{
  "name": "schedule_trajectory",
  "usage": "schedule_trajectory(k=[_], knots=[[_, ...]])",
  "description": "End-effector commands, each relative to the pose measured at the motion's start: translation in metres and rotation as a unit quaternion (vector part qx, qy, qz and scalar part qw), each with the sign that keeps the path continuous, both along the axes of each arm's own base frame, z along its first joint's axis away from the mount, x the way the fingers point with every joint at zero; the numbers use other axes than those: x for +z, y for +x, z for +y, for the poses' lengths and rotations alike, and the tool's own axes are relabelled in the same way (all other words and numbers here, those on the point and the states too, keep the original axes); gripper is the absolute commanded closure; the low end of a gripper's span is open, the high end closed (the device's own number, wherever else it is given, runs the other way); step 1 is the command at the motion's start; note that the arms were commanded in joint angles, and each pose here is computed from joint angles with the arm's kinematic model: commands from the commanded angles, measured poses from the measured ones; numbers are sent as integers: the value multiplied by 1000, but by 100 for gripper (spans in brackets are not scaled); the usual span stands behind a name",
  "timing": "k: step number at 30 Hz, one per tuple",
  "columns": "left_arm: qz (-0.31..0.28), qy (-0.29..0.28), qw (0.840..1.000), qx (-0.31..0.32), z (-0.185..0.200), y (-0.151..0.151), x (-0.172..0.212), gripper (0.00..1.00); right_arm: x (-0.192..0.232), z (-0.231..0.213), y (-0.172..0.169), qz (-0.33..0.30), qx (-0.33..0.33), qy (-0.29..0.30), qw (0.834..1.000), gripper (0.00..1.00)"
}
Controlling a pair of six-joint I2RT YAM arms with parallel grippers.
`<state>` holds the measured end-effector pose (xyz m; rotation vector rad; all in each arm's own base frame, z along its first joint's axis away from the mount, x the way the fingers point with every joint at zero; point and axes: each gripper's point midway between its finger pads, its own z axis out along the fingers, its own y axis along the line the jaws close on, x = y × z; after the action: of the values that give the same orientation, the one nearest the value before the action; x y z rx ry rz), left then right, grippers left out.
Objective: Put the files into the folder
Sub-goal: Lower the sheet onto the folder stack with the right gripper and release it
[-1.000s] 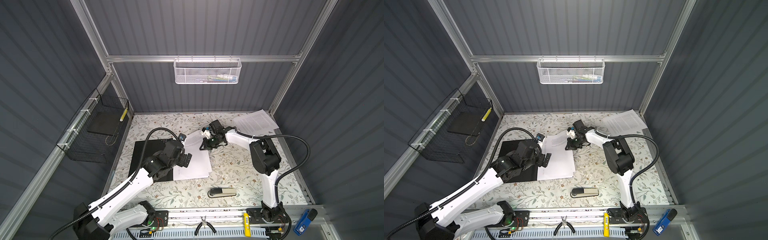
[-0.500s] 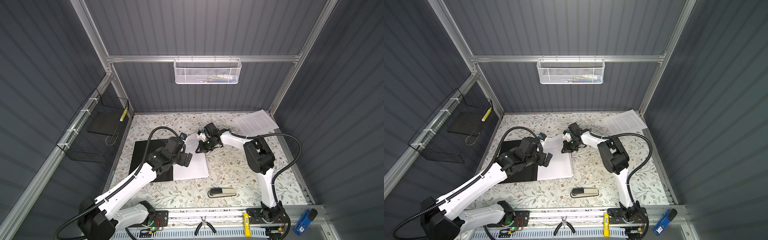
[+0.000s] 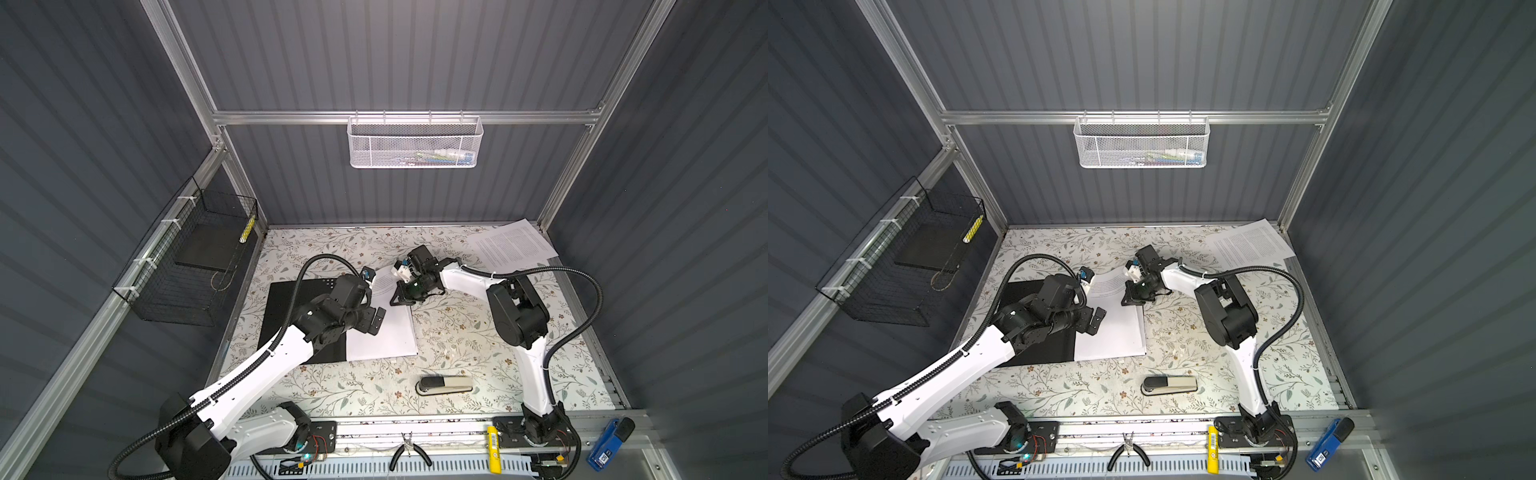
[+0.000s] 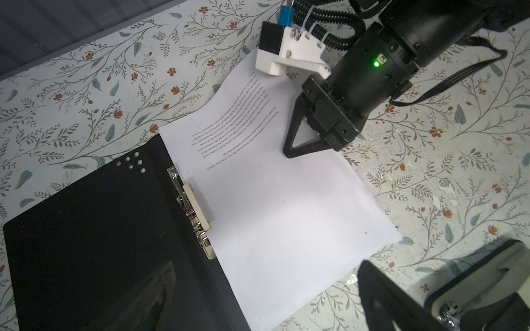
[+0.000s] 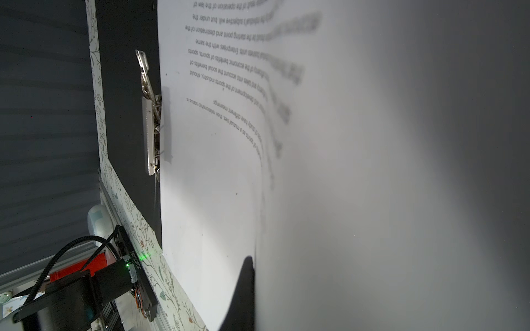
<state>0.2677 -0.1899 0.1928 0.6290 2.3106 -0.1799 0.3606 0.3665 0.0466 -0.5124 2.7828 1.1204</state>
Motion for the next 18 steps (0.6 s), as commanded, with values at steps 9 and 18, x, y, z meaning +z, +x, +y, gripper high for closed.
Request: schedule_trajectory(k=[9, 18], knots=[[10, -9, 1000, -1, -3, 0, 4, 0, -3, 7, -10, 13, 10, 6, 1000, 100], [13, -9, 1000, -2, -3, 0, 3, 0, -5, 9, -12, 15, 10, 6, 1000, 100]])
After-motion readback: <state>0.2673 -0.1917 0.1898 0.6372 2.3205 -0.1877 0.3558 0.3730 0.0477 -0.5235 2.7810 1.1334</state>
